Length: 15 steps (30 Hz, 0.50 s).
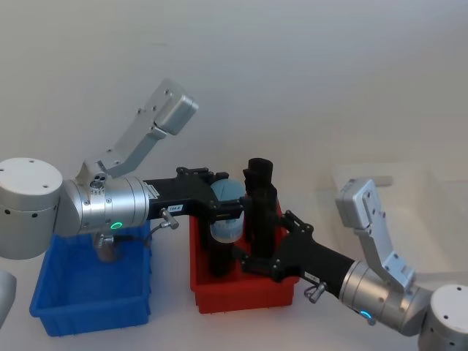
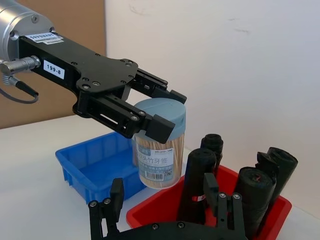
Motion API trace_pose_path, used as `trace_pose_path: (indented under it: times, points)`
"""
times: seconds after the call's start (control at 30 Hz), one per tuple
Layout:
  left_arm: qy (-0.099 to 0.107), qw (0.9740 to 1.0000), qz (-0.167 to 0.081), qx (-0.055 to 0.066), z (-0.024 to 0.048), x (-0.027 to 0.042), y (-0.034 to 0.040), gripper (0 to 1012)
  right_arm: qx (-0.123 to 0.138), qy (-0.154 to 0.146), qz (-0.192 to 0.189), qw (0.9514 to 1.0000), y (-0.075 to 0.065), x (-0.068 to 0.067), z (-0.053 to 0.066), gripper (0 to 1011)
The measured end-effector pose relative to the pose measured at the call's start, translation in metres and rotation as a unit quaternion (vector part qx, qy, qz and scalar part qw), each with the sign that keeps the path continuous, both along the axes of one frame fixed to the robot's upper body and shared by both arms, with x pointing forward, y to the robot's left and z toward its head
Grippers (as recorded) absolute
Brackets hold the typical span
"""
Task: Pick the cotton swabs from the blue box and place them into the white box.
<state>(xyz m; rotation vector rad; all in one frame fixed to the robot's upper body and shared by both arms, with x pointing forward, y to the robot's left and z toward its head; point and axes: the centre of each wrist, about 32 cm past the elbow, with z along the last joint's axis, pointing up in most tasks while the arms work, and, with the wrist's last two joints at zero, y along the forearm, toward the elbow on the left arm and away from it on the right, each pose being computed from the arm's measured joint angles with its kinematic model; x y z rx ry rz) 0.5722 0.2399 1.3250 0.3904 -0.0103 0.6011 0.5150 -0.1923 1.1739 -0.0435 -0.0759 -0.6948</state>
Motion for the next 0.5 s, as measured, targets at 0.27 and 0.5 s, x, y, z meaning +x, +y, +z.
trace_pose_path:
  times: [0.27, 0.5]
  points:
    - [0.000, 1.0000, 0.000, 0.000, 0.0000, 0.0000, 0.0000, 669, 0.000, -0.006, 0.012, 0.9999, 0.001, 0.013, 0.001, 1002]
    - [0.000, 1.0000, 0.000, 0.000, 0.0000, 0.0000, 0.0000, 669, -0.001, -0.011, 0.023, 0.9997, 0.003, 0.024, 0.001, 1002]
